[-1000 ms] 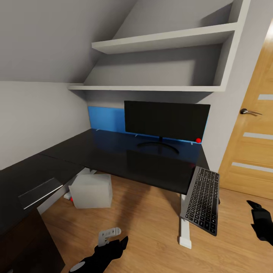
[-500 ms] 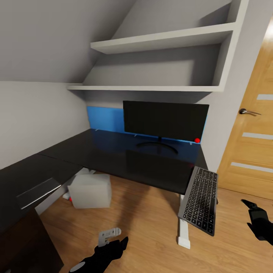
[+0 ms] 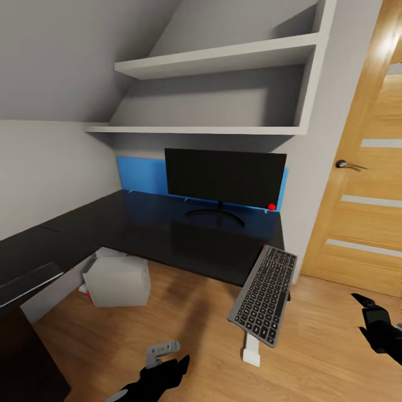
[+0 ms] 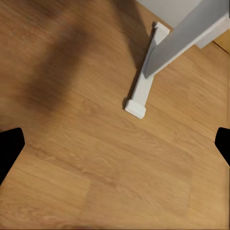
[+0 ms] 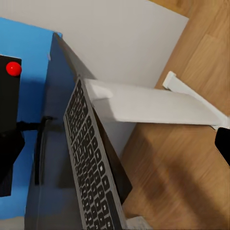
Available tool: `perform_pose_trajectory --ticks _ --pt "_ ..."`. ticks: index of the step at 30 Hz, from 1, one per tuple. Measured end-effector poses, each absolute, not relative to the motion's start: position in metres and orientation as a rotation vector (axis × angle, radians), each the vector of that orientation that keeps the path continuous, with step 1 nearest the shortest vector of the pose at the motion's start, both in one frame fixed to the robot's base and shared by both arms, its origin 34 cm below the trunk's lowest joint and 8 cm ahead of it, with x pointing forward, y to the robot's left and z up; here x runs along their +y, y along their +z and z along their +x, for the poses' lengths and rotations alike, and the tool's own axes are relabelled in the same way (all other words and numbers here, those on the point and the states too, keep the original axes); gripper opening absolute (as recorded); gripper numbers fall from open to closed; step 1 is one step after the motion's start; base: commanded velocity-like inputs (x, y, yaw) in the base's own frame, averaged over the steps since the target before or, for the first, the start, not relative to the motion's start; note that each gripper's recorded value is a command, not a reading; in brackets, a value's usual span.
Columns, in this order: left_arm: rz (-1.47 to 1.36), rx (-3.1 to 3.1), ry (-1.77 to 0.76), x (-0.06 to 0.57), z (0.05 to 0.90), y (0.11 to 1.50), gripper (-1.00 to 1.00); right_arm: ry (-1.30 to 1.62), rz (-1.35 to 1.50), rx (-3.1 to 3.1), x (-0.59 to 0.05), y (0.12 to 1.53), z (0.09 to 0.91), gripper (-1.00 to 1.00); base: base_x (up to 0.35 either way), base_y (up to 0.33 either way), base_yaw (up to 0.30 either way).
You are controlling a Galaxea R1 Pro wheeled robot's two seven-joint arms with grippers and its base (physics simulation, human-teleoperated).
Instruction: In the bedroom, organize the workspace by keeping the computer under the desk, ensuring the monitor is on the desk, placing the keyboard on the desk next to the monitor, placing the mouse on the desk next to the keyboard, moving the folder from the swivel chair onto the desk next to the mouse, stacking the notebook on top of the folder with the pen on top of the notebook, and positioning the swivel chair next to the desk.
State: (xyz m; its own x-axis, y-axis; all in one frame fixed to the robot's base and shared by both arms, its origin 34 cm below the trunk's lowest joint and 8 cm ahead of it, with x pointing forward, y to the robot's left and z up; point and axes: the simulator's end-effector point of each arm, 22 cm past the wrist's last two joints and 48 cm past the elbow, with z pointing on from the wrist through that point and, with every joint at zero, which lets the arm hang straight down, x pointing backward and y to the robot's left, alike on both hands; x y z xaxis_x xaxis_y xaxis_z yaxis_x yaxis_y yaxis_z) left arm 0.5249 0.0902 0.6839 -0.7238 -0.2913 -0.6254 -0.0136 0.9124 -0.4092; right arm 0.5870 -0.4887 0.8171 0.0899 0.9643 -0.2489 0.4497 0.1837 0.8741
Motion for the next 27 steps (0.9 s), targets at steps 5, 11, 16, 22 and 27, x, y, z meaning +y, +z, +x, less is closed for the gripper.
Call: perform_pose_trajectory --ticks 5,11,16,22,27 --pt "-0.222 2.348 -0.486 0.0936 0.5242 0.6801 1.00 0.684 1.416 1.510 -0.4875 0.8163 0.5871 1.00 0.000 -0.327 0.149" --pt "-0.225 2.350 -0.484 0.0950 0.5239 0.6790 1.00 0.685 1.416 1.509 -0.4873 0.8162 0.5871 1.00 0.000 -0.135 0.262" --pt "-0.225 2.350 -0.482 0.0955 0.5240 0.6788 1.00 0.685 1.416 1.509 -0.4869 0.8160 0.5871 1.00 0.000 -0.021 0.239" --pt "-0.225 2.350 -0.482 0.0955 0.5240 0.6787 1.00 0.687 1.414 1.510 -0.4869 0.8165 0.5872 1.00 0.000 -0.004 0.066" --pt "-0.226 2.349 -0.481 0.0960 0.5241 0.6786 1.00 0.690 1.409 1.514 -0.4850 0.8163 0.5879 1.00 0.000 -0.001 0.010"
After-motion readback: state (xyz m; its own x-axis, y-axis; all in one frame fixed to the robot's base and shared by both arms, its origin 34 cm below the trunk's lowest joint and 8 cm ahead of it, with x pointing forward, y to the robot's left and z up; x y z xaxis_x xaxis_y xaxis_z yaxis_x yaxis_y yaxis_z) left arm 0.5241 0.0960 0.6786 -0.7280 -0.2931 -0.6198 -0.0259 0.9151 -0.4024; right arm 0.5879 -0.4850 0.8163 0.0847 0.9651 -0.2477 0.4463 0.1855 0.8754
